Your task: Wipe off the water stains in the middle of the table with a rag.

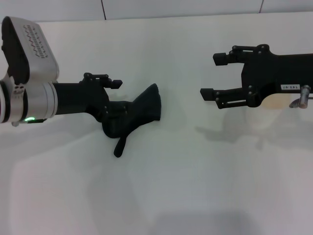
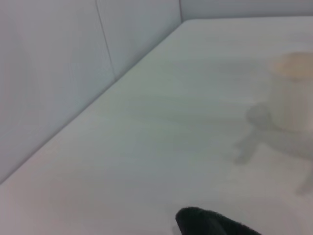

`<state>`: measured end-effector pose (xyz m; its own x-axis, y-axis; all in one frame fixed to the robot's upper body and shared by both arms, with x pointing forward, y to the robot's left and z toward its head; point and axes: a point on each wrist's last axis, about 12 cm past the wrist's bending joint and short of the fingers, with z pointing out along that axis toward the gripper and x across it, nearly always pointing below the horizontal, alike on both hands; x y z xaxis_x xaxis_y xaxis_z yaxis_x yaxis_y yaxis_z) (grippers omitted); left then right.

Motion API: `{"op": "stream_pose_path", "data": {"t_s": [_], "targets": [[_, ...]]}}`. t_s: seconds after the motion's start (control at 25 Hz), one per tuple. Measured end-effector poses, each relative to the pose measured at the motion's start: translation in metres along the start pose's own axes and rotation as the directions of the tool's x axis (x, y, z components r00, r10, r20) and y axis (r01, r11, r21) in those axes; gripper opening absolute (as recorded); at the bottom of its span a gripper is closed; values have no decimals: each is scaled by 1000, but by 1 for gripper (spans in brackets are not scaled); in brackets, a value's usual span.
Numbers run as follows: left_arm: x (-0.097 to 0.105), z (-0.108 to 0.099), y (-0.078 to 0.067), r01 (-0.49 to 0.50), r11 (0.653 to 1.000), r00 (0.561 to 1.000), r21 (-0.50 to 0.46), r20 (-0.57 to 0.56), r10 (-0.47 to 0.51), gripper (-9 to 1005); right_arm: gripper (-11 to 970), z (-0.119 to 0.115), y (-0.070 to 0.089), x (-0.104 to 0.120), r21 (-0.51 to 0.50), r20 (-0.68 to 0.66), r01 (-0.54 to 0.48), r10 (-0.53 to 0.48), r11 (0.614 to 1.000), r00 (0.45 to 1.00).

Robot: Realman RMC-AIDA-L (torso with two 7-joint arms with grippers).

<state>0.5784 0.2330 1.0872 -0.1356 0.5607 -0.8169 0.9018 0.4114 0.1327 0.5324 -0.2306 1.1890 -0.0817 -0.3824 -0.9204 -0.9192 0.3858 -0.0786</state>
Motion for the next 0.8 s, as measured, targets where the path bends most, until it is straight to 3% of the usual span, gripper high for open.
{"op": "stream_pose_path", "data": {"t_s": [0.24, 0.32, 0.56, 0.8], "targets": [[-4, -6, 2, -23, 1000, 1000, 15, 0, 23, 596, 825, -1, -1, 0, 3, 1, -1, 1, 1000, 1000], [-7, -18, 6, -21, 999, 999, 34, 28, 20, 799, 825, -1, -1, 0, 4, 1, -2, 2, 1000, 1000], [-13, -58, 12, 0, 987, 995, 162, 103, -17, 884, 825, -2, -2, 3, 3, -4, -15, 15, 1000, 1000], [-14, -80, 7, 11, 972, 992, 236, 119, -40, 883, 825, -6, -4, 10, 2, -19, -39, 39, 999, 999]]}}
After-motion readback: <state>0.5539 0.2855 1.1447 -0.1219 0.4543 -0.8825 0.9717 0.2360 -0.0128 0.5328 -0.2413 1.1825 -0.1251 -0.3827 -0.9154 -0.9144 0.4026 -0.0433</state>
